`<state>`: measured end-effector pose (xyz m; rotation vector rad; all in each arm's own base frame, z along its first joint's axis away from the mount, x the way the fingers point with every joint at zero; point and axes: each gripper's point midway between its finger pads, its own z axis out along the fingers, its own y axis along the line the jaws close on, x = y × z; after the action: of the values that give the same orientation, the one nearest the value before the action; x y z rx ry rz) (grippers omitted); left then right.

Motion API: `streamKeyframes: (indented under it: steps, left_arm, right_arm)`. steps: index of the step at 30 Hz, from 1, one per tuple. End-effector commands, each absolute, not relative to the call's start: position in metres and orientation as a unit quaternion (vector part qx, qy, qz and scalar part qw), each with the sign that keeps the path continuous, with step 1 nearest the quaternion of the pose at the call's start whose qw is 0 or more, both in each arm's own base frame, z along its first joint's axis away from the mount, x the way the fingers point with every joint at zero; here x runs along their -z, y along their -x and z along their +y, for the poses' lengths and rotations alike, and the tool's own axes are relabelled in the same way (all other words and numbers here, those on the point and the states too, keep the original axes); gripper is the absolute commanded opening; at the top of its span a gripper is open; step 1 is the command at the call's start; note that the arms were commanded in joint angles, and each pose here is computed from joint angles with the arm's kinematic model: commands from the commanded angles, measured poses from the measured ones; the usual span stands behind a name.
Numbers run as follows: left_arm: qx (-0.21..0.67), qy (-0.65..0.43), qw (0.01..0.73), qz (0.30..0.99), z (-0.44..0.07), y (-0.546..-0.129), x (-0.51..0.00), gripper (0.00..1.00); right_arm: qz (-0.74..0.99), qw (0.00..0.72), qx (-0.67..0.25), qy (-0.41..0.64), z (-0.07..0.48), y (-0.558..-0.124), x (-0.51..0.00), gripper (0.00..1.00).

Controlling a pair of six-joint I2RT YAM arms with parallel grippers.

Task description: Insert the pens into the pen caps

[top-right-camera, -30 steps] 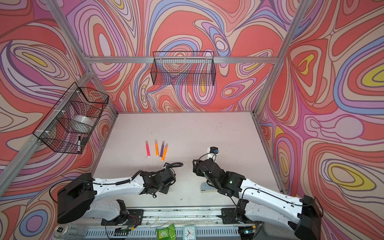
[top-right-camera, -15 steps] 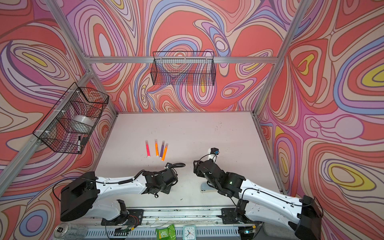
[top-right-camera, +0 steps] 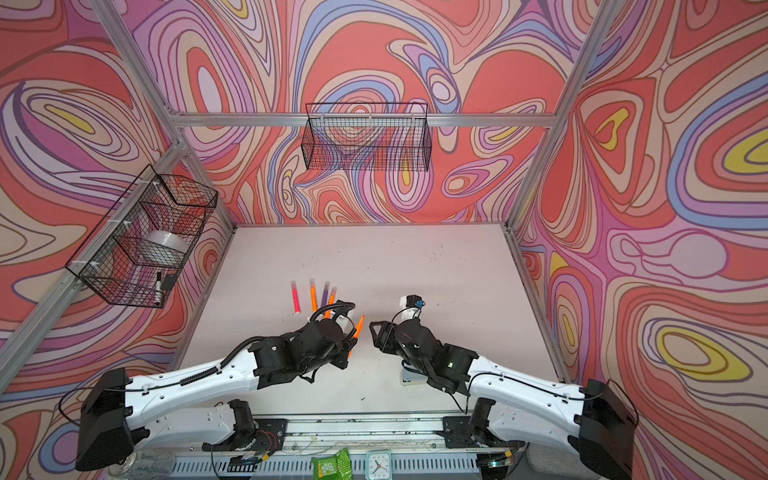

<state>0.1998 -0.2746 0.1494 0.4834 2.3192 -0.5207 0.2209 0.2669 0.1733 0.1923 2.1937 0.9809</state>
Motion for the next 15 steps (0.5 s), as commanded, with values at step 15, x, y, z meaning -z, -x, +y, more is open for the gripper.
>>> streamKeyframes:
  steps: [15]
  left_arm:
    - [0.251, -0.208, 0.365, 0.872, -0.303, -0.202, -0.172, 0.0]
  right_arm:
    - [0.828, 0.34, -0.444, -0.051, 0.309, -0.22, -0.181, 0.53]
